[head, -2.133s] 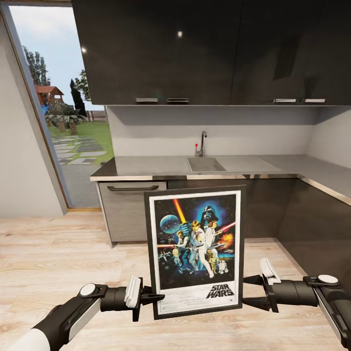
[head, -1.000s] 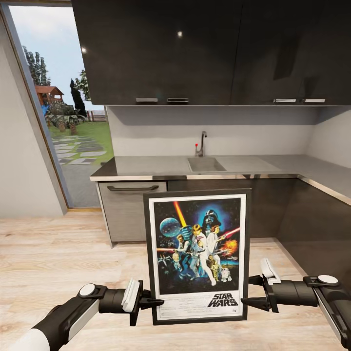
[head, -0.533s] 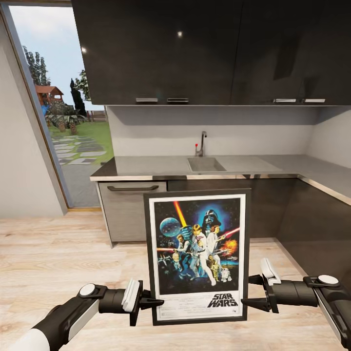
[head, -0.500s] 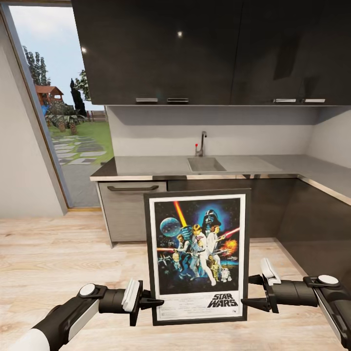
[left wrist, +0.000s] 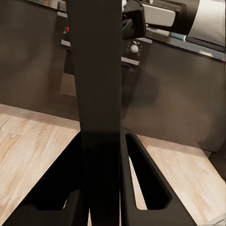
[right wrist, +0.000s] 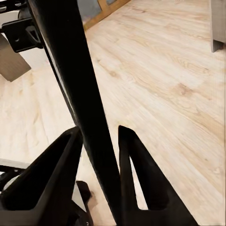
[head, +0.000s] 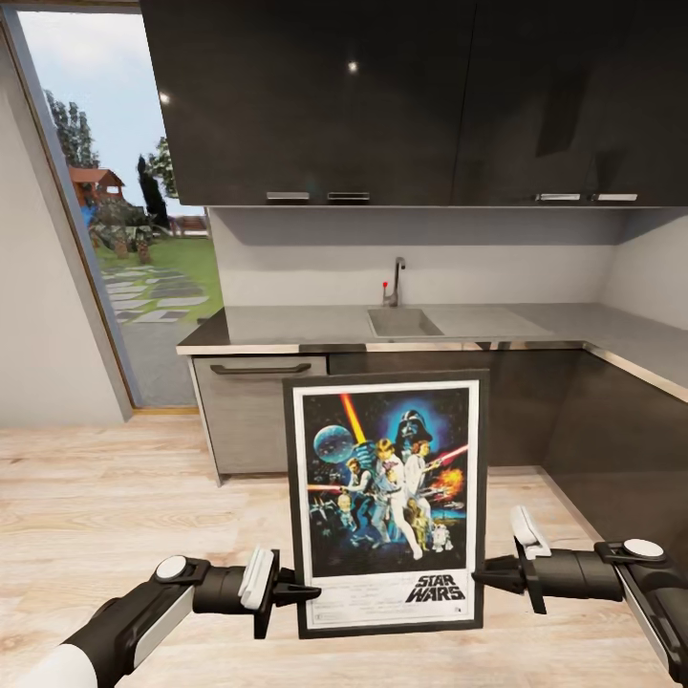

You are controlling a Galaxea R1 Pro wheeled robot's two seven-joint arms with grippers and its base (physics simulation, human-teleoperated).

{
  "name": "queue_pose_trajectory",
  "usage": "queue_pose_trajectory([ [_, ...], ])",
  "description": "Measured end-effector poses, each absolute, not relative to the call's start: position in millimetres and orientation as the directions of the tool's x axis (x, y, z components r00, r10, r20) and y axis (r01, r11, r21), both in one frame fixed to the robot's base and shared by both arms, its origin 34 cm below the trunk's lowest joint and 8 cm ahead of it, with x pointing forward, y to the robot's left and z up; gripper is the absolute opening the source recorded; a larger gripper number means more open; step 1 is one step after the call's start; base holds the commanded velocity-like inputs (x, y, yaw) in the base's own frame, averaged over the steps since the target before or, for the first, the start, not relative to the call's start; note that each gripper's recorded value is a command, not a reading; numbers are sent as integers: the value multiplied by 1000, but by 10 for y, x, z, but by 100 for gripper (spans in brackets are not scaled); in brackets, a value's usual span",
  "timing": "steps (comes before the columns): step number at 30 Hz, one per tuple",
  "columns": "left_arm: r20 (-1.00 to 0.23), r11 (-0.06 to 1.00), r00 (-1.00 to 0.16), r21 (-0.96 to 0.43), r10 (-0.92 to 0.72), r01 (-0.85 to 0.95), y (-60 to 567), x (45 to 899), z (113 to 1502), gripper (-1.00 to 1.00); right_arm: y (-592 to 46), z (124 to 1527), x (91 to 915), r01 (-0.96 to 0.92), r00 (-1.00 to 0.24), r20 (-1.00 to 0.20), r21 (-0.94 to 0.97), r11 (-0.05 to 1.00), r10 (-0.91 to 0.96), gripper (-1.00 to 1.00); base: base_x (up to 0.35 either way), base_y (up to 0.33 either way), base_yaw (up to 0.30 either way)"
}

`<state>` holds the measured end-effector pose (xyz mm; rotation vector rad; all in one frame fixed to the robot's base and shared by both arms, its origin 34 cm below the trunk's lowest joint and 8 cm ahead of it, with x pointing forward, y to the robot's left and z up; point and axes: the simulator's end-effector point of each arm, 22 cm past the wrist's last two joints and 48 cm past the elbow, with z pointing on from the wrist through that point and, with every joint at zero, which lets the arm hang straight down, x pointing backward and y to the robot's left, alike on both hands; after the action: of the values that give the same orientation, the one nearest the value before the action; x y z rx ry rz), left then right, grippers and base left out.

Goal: Pick up the poster from the kitchen countertop and hang it on one of the wall nails in the kitchen.

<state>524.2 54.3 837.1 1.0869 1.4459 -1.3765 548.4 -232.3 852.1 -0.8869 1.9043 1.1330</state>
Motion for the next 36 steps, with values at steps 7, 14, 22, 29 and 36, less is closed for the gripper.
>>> queue_pose_trajectory([
  [7, -962, 19, -269, -268, 39, 963, 540, 5235, 8362, 100, -2320, 8521, 5483, -836, -492, -851, 403, 372, -186, -100, 0, 0, 0],
  [14, -950, 29, -310, -309, 44, 951, 558, 5257, 8348, 100, -2319, 8521, 5483, -837, -491, -851, 402, 371, -186, -100, 0, 0, 0],
  [22, -949, 67, -312, -309, 37, 949, 696, 5361, 8360, 100, -2315, 8521, 5482, -837, -491, -851, 402, 371, -186, -100, 0, 0, 0],
  [29, -949, 161, -309, -297, 61, 941, 1195, 5540, 8296, 100, -2315, 8519, 5485, -836, -492, -851, 403, 372, -185, -100, 0, 0, 0],
  [36, -944, 229, -318, -292, 89, 929, 1607, 5628, 8232, 100, -2318, 8519, 5485, -837, -491, -851, 402, 372, -186, -100, 0, 0, 0],
])
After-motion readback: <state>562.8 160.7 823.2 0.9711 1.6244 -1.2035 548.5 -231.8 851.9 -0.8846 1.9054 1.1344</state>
